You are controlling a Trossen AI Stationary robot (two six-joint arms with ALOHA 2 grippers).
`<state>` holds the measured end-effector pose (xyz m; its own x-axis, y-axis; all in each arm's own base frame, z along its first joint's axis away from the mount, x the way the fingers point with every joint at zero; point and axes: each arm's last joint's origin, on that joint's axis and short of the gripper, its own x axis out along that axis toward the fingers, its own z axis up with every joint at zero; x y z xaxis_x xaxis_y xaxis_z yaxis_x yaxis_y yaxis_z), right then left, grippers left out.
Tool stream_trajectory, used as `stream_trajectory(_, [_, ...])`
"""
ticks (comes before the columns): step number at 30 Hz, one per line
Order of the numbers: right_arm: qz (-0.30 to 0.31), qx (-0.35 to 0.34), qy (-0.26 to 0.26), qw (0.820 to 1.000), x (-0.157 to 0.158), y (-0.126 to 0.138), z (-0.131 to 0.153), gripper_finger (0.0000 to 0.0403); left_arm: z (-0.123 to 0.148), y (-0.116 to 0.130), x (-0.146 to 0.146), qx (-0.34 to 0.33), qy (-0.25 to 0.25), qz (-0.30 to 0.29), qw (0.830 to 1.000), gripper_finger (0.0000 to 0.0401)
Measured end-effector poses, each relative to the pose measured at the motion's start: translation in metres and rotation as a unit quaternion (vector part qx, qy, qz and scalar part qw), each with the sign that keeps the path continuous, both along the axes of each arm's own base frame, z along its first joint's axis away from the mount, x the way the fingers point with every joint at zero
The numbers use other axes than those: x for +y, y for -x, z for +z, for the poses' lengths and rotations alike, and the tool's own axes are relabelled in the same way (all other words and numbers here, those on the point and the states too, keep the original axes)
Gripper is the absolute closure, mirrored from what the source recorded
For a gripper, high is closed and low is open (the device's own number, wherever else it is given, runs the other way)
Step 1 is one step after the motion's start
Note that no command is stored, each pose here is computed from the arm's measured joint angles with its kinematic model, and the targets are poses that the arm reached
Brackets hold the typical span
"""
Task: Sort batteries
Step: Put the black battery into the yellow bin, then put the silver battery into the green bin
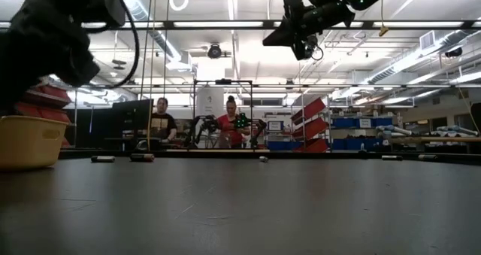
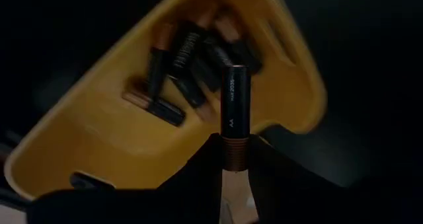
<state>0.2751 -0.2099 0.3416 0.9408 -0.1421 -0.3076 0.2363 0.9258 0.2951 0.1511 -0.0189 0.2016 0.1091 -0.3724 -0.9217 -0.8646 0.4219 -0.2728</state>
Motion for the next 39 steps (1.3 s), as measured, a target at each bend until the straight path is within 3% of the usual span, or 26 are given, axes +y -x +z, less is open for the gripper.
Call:
stream_trajectory(9, [0.0, 0.0, 0.0, 1.0, 0.0, 0.0, 0.0, 0.0402, -0.022, 0.005, 0.003, 0.016, -0.042, 0.034, 0.998, 0.0325])
stream_trajectory(16, [0.0, 0.0, 0.0, 1.0, 0.0, 0.0, 0.0, 0.0402, -0.021, -0.002, 0.002, -0.018, -0.033, 0.044, 0.998, 0.0265])
stream_trajectory(21, [0.0, 0.0, 0.001, 1.0, 0.0, 0.0, 0.0, 0.0402, -0.005, -0.006, 0.002, -0.025, -0.029, 0.045, 0.998, 0.0226])
stream_trajectory(26, [0.001, 0.0, 0.001, 1.0, 0.0, 0.0, 0.0, 0.0402, 0.03, -0.014, 0.004, -0.049, -0.078, 0.055, 0.994, 0.0223])
stream_trajectory(29, [0.001, 0.0, 0.001, 1.0, 0.0, 0.0, 0.0, 0.0402, 0.054, -0.022, 0.008, -0.096, -0.13, 0.073, 0.984, 0.0228])
stream_trajectory(32, [0.01, -0.003, -0.007, 1.0, 0.001, 0.0, 0.0, 0.0402, 0.072, -0.028, 0.016, -0.138, -0.2, 0.112, 0.964, 0.023])
stream_trajectory(36, [0.024, -0.007, -0.033, 0.999, 0.004, -0.001, 0.0, 0.0402, 0.078, -0.033, 0.033, -0.164, -0.279, 0.178, 0.929, 0.0231])
stream_trajectory(39, [0.036, 0.002, -0.043, 0.998, 0.008, -0.004, -0.002, 0.0402, 0.071, -0.037, 0.05, -0.153, -0.306, 0.205, 0.917, 0.0231])
